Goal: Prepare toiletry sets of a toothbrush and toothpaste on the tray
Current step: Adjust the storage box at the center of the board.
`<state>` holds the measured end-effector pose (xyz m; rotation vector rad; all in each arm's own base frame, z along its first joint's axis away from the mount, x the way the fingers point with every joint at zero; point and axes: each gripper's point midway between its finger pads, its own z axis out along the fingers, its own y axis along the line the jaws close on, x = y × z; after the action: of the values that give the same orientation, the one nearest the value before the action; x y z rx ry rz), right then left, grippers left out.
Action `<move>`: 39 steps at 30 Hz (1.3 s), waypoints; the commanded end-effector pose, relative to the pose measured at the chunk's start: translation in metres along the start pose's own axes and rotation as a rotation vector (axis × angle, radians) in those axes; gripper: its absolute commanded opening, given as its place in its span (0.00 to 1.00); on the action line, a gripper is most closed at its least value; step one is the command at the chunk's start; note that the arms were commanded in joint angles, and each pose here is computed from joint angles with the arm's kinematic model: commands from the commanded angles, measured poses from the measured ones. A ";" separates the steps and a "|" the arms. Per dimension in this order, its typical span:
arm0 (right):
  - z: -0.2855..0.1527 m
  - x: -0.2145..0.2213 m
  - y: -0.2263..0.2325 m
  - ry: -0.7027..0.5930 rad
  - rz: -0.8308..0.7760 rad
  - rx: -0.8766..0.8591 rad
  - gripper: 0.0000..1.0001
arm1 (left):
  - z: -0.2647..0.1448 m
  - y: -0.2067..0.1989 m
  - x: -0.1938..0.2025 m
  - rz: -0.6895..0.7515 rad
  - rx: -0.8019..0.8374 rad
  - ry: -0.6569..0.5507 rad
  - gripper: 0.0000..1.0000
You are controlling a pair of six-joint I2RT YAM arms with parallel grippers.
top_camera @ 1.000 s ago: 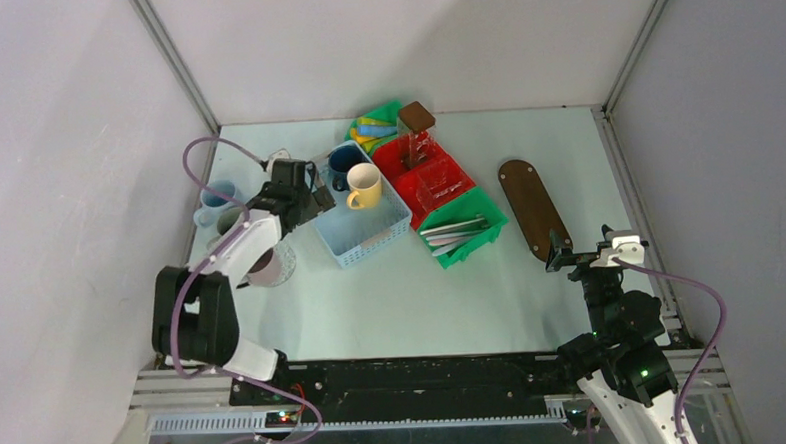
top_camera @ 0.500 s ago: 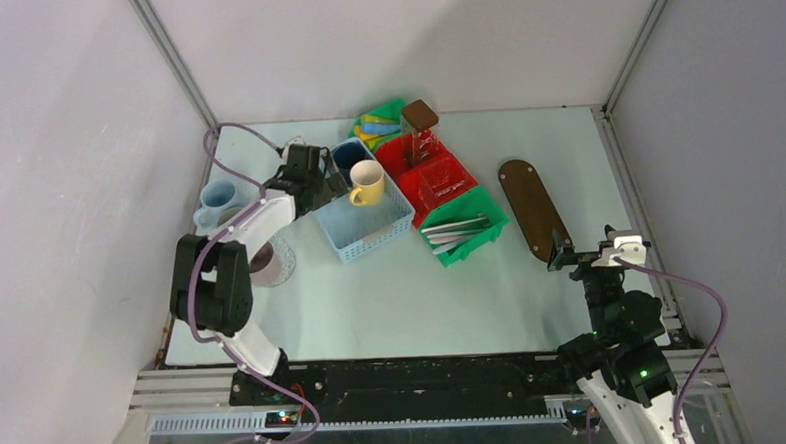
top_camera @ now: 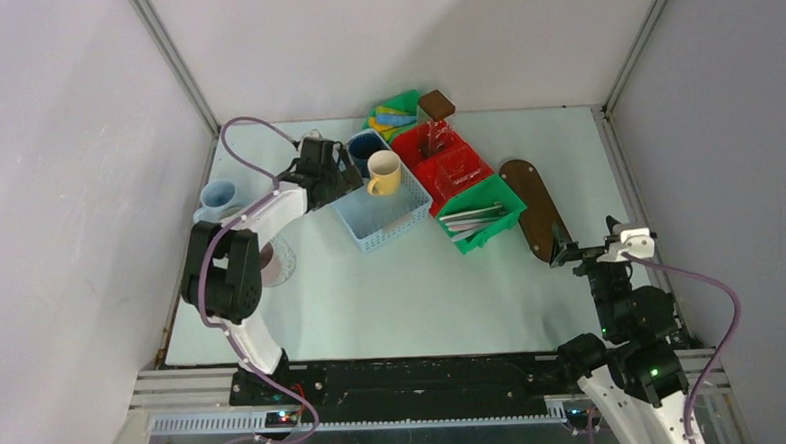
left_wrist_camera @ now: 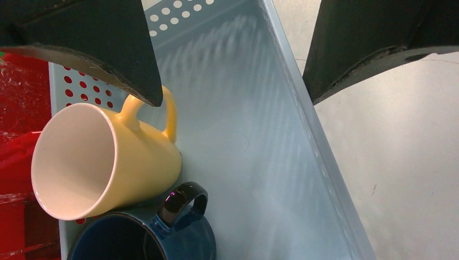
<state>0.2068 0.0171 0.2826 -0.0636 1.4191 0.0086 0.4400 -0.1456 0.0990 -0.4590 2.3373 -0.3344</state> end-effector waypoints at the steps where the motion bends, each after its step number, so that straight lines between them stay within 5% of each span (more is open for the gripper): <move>1: 0.008 -0.022 0.018 0.029 -0.020 -0.103 1.00 | -0.014 -0.043 -0.026 -0.011 0.127 -0.063 1.00; 15: 0.075 -0.036 0.073 0.348 0.042 -0.284 1.00 | -0.118 -0.007 -0.062 0.124 0.021 -0.239 1.00; 26: 0.182 -0.012 0.116 0.513 -0.018 -0.373 1.00 | -0.212 0.033 -0.078 0.293 -0.050 -0.425 1.00; 39: 0.327 0.022 0.163 0.628 -0.095 -0.467 0.93 | -0.203 0.056 -0.070 0.381 -0.077 -0.546 1.00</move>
<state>0.5054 0.1885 0.3119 -0.4924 1.9818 0.2779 0.3241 -0.0483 0.2481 -0.1344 1.9316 0.0229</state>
